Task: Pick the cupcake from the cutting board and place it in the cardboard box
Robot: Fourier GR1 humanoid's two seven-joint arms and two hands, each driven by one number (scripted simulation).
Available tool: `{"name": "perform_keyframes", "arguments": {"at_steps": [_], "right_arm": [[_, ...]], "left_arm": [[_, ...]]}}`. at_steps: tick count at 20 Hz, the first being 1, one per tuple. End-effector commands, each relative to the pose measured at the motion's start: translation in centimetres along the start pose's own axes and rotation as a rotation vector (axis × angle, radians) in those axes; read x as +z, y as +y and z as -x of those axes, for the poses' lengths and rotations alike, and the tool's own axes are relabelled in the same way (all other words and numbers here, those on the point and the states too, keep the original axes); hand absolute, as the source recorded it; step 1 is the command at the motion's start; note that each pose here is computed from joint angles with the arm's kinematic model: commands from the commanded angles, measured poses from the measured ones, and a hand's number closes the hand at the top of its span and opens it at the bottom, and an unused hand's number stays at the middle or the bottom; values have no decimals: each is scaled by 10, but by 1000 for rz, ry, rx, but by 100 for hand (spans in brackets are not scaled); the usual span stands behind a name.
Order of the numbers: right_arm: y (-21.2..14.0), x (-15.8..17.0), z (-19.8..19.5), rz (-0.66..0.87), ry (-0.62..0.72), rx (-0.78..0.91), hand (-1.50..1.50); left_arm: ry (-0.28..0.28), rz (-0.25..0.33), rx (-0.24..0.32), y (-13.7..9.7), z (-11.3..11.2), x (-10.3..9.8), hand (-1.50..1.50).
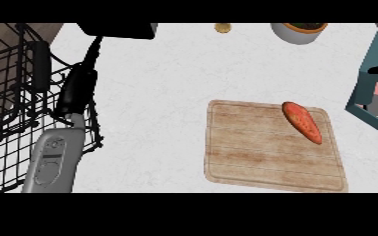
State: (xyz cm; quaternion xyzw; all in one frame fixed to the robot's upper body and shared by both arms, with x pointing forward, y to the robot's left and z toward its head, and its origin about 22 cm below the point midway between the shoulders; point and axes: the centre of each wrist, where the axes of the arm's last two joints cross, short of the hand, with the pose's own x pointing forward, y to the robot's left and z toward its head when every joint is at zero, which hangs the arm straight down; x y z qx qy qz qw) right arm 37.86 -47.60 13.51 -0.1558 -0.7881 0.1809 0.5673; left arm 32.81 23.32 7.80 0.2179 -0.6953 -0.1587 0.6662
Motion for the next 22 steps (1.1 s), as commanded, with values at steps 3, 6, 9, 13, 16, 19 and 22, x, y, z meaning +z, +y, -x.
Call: {"name": "perform_keyframes", "arguments": {"at_steps": [3, 6, 9, 13, 16, 19, 22], "right_arm": [[-62, 26, -18, 67, -33, -130, -150], [-80, 42, -20, 117, 0, -113, -150], [-96, 59, -20, 159, 38, -97, -150], [-115, 81, -22, 165, 60, -81, -150], [-128, 93, -27, 186, 69, -56, -150], [-139, 105, -31, 163, 88, -47, -150], [-142, 110, -31, 126, 116, -4, -150]], "left_arm": [[149, -80, -42, 42, 55, 21, 0], [152, -85, -27, 29, 54, 20, 0], [139, -67, -32, 31, 50, 19, 0], [152, -83, -43, 36, 51, 18, 0], [146, -87, -31, 32, 39, 15, 0], [153, -68, -19, 24, 45, 21, 0], [150, -67, -20, 22, 42, 19, 0]]}}
